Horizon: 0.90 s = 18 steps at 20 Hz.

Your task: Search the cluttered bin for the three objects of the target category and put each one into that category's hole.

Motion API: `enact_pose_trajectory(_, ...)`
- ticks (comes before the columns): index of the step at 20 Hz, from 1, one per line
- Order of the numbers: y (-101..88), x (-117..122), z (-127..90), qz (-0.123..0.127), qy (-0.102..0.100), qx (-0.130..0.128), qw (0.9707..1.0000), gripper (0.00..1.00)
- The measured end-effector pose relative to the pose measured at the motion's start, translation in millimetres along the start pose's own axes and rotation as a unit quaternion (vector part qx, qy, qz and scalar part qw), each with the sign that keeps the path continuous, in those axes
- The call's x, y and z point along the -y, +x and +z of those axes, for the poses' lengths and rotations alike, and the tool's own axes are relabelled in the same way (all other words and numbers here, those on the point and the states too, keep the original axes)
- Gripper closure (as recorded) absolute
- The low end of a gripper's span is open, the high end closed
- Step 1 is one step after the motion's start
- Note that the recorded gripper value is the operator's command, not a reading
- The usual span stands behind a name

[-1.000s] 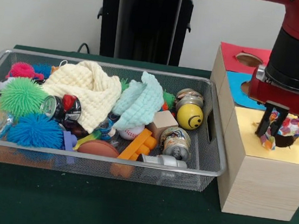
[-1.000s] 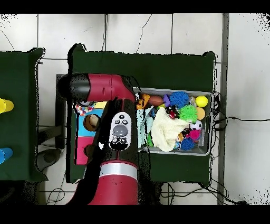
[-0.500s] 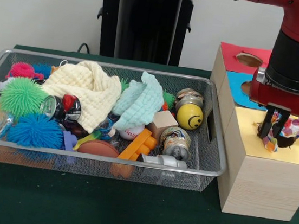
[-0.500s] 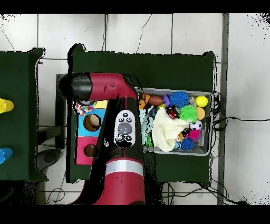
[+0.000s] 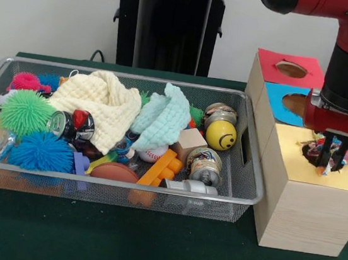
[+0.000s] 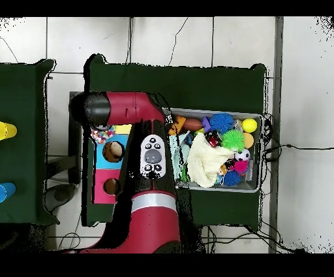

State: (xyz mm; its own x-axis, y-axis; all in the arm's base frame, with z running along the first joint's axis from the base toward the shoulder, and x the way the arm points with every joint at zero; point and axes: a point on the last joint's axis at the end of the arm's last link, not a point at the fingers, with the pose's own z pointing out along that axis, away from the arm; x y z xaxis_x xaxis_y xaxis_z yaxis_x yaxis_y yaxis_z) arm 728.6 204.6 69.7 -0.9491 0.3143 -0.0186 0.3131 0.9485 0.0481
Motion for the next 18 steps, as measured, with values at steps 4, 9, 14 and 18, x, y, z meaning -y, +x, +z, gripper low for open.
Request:
enact_pose_trajectory(4, 11.0, -5.0, 18.4, -0.008, -0.006, -0.003, 0.9999, 1.00)
enact_pose_trajectory(9, 15.6, -4.8, 28.7, -0.014, -0.009, -0.001, 0.9999, 1.00)
enact_pose_trajectory(14, 20.7, -0.1, 34.3, -0.014, -0.008, -0.001, 0.9999, 1.00)
enact_pose_trajectory(18, 27.3, 3.0, 40.1, -0.013, -0.007, -0.003, 0.9999, 1.00)
